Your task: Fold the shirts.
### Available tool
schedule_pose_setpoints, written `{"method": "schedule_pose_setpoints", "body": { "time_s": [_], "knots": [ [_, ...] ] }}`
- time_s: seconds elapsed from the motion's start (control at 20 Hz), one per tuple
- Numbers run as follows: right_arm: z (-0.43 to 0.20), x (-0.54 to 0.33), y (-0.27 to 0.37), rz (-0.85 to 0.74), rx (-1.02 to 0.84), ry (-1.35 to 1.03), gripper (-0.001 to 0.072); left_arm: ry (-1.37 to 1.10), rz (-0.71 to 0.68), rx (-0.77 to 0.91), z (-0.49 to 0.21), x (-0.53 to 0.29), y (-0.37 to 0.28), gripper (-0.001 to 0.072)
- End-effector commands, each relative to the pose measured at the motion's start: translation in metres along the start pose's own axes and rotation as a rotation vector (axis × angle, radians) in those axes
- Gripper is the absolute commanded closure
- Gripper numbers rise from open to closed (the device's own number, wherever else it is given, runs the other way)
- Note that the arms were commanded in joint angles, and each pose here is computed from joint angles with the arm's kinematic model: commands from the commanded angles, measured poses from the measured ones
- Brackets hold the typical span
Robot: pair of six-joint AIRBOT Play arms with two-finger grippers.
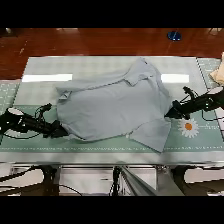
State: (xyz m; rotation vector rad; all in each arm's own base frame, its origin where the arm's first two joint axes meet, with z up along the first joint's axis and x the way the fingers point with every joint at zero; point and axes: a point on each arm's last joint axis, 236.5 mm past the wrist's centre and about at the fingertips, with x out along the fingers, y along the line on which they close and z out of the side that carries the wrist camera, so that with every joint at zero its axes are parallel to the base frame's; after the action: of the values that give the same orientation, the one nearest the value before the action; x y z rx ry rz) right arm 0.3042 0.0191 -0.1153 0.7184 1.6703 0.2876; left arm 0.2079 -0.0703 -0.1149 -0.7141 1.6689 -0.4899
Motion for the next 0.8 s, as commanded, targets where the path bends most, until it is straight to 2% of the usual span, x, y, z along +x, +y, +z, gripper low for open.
{"method": "schedule_pose_setpoints", "body": {
  "time_s": [0.0,0.2,0.3,0.45,0.55,0.75],
  "knots": [
    [-0.001,-0.005,0.035,0.045,-0.09,-0.018,0.0687,-0.023,-0.111,0.076,0.012,-0.024,-0.041,0.0682],
    [0.013,-0.13,0.132,0.159,-0.308,-0.4,0.0687,-0.458,-0.25,0.393,0.067,-0.146,-0.168,0.0684],
    [-0.009,-0.225,0.208,0.196,-0.498,-0.685,0.0687,-0.704,-0.211,0.641,0.049,-0.23,-0.244,0.0684],
    [-0.096,-0.372,0.31,0.118,-0.8,-1.207,0.0688,-1.039,-0.006,1.009,-0.034,-0.323,-0.347,0.0684],
    [-0.175,-0.454,0.346,-0.007,-0.889,-1.541,0.0688,-1.334,0.18,1.178,-0.103,-0.376,-0.404,0.0684],
    [-0.305,-0.535,0.35,-0.217,-0.804,-1.91,0.0689,-1.765,0.544,1.185,-0.213,-0.433,-0.442,0.0684]
  ]
}}
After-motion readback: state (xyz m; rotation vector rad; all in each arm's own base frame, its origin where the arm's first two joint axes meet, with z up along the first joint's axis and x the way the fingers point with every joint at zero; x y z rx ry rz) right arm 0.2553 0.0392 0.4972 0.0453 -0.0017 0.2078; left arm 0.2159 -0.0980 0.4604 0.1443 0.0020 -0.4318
